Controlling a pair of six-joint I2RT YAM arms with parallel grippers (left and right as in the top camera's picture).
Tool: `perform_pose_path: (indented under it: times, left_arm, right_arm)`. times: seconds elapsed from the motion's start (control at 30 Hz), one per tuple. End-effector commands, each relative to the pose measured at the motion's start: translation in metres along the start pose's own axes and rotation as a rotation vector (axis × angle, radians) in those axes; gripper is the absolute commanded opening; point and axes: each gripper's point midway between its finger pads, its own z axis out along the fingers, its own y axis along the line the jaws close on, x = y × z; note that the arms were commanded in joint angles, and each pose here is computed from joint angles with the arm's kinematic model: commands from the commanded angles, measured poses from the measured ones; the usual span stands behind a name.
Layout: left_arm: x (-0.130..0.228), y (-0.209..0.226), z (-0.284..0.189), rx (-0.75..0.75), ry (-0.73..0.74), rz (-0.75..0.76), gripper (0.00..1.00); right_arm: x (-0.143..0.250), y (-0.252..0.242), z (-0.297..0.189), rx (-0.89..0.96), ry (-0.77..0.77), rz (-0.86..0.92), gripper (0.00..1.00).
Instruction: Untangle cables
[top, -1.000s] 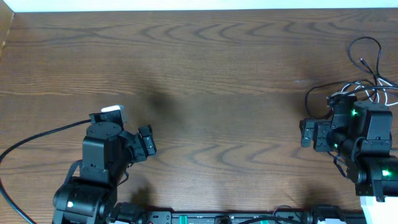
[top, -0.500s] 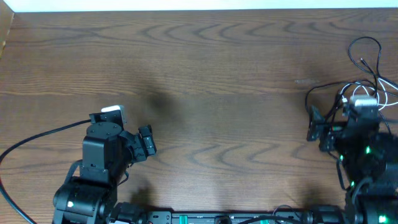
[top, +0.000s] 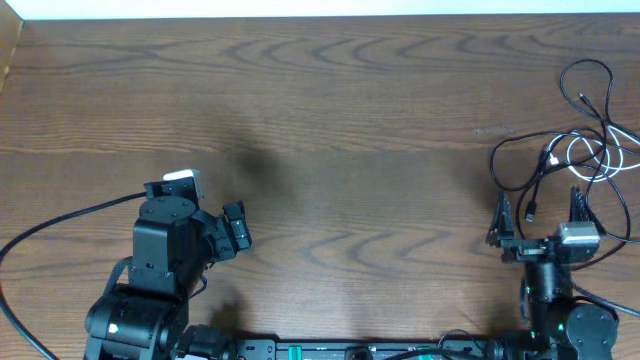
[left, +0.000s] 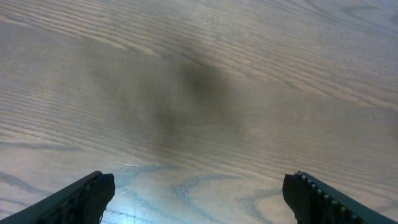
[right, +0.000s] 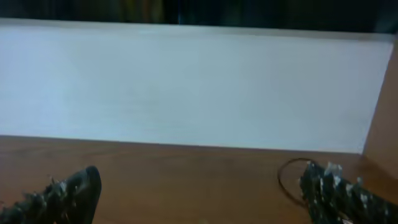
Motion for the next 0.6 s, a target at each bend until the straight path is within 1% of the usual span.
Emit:
perform_pose_path:
  times: [0.0,0.13,0.23,0.33,0.47,0.53,0.57]
  left_arm:
    - [-0.001,0.002,0.000,-0.009,-0.004,0.012,0.92]
    - [-0.001,0.002,0.000,-0.009,-0.004,0.012,0.92]
    - [-0.001,0.002,0.000,-0.009,-0.004,0.012,0.92]
    - [-0.001,0.002,0.000,-0.009,-0.004,0.012,0.92]
    - [-0.001,0.002,0.000,-0.009,-0.004,0.012,0.92]
    - [-0.001,0.002,0.000,-0.009,-0.004,0.012,0.92]
    - [-0.001,0.002,0.000,-0.009,-0.004,0.012,0.92]
  right_arm:
    - [0.005,-0.004,0.002,0.026,-0.039,-0.008,0.99]
    - [0.004,-0.007,0.005,0.043,-0.130,-0.044,0.99]
    - [0.014,-0.007,0.006,0.044,-0.148,-0.054,0.99]
    - [0.025,-0.007,0.007,0.048,-0.111,-0.065,0.99]
    - [0.027,-0.007,0.007,0.049,-0.099,-0.106,0.99]
    - [0.039,-0.007,0.008,0.047,-0.053,-0.106,0.99]
    - [0.054,-0.007,0.009,0.042,0.009,-0.104,0.99]
